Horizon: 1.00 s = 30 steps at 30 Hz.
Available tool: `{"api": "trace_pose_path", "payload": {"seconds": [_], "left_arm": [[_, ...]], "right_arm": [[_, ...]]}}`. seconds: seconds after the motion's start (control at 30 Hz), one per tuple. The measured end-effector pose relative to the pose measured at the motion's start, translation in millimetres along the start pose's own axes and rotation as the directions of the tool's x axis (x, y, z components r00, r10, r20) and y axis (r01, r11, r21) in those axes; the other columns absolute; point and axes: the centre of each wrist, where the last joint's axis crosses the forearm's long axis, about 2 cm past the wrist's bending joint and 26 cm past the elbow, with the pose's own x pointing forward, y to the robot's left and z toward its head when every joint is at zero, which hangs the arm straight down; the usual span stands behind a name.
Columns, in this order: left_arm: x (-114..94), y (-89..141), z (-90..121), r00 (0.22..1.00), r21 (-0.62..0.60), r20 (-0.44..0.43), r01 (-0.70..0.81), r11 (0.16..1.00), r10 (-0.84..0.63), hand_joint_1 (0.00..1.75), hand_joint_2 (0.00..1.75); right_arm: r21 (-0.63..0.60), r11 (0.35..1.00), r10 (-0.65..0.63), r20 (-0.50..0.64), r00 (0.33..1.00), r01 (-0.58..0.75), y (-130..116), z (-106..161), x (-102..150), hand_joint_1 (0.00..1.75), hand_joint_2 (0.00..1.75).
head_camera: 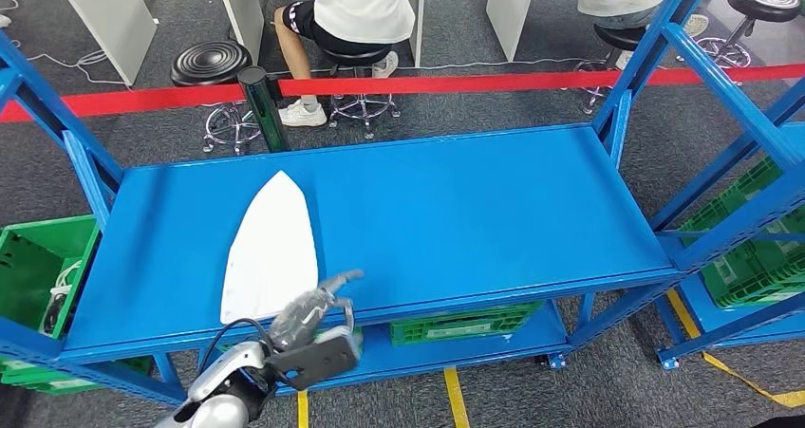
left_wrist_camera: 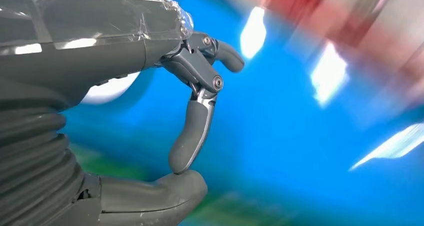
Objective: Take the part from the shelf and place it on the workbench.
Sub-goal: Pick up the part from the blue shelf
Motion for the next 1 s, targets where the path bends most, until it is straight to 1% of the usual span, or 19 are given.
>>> {"api": "trace_pose_path", "payload": {"seconds": [0.03,0.07,0.1,0.13,0.2,0.3,0.43,0.53,0.6,0.67,0.73,0.87,0.93,1.0], "left_arm": [[2,-1,1,0.994,0.135,0.098,-0.058,0.989,0.045,0.0,0.44],[5,-2,3,0.979,0.261,0.196,-0.106,0.959,0.055,0.0,0.0],[8,-2,5,0.961,0.351,0.272,-0.14,0.926,0.042,0.0,0.0],[12,0,6,0.947,0.405,0.32,-0.16,0.9,0.024,0.0,0.0],[19,1,9,0.933,0.442,0.358,-0.182,0.878,0.012,0.0,0.0],[26,1,13,0.931,0.457,0.366,-0.188,0.869,0.009,0.0,0.0],[33,5,17,0.925,0.494,0.378,-0.166,0.854,-0.039,0.0,0.0],[38,8,20,0.914,0.534,0.393,-0.135,0.835,-0.103,0.0,0.0],[43,10,21,0.9,0.574,0.396,-0.089,0.814,-0.181,0.0,0.0],[47,14,22,0.896,0.622,0.36,-0.021,0.783,-0.262,0.0,0.0],[47,19,22,0.912,0.663,0.279,0.044,0.748,-0.301,0.0,0.0],[40,31,22,0.957,0.707,0.135,0.088,0.702,-0.257,0.0,1.75],[36,37,21,0.985,0.708,0.021,0.107,0.698,-0.172,0.0,1.75],[27,43,19,0.989,0.687,-0.138,0.127,0.716,-0.043,0.0,1.75]], "right_arm": [[-0.005,1.0,-0.002,0.0,1.0,0.002,0,0,0,0.0,0.0],[-0.009,1.0,-0.003,0.0,1.0,0.003,0,0,-1,0.0,0.0],[-0.012,1.0,-0.003,-0.001,1.0,0.003,0,0,-1,0.0,0.0],[-0.013,1.0,-0.003,-0.001,1.0,0.003,0,0,-1,0.0,0.0],[-0.013,1.0,-0.003,0.0,1.0,0.003,0,0,-1,0.0,0.0],[-0.011,1.0,-0.002,0.0,1.0,0.002,0,0,-1,0.0,0.0],[-0.011,1.0,-0.002,0.0,1.0,0.002,0,0,-1,0.0,0.0],[-0.011,1.0,-0.002,-0.001,1.0,0.002,1,0,-1,0.0,0.0],[-0.012,1.0,-0.002,-0.001,1.0,0.002,1,0,-1,0.0,0.0],[-0.013,1.0,-0.003,-0.001,1.0,0.003,1,0,-2,0.0,0.0],[-0.016,1.0,-0.008,-0.002,1.0,0.008,2,0,-1,0.0,0.0],[-0.016,1.0,-0.017,-0.004,1.0,0.017,4,0,-2,0.0,0.0],[-0.017,1.0,-0.023,-0.004,1.0,0.023,4,0,-1,0.0,0.0],[-0.017,0.999,-0.032,-0.005,0.999,0.032,4,0,-1,0.0,0.0]]}}
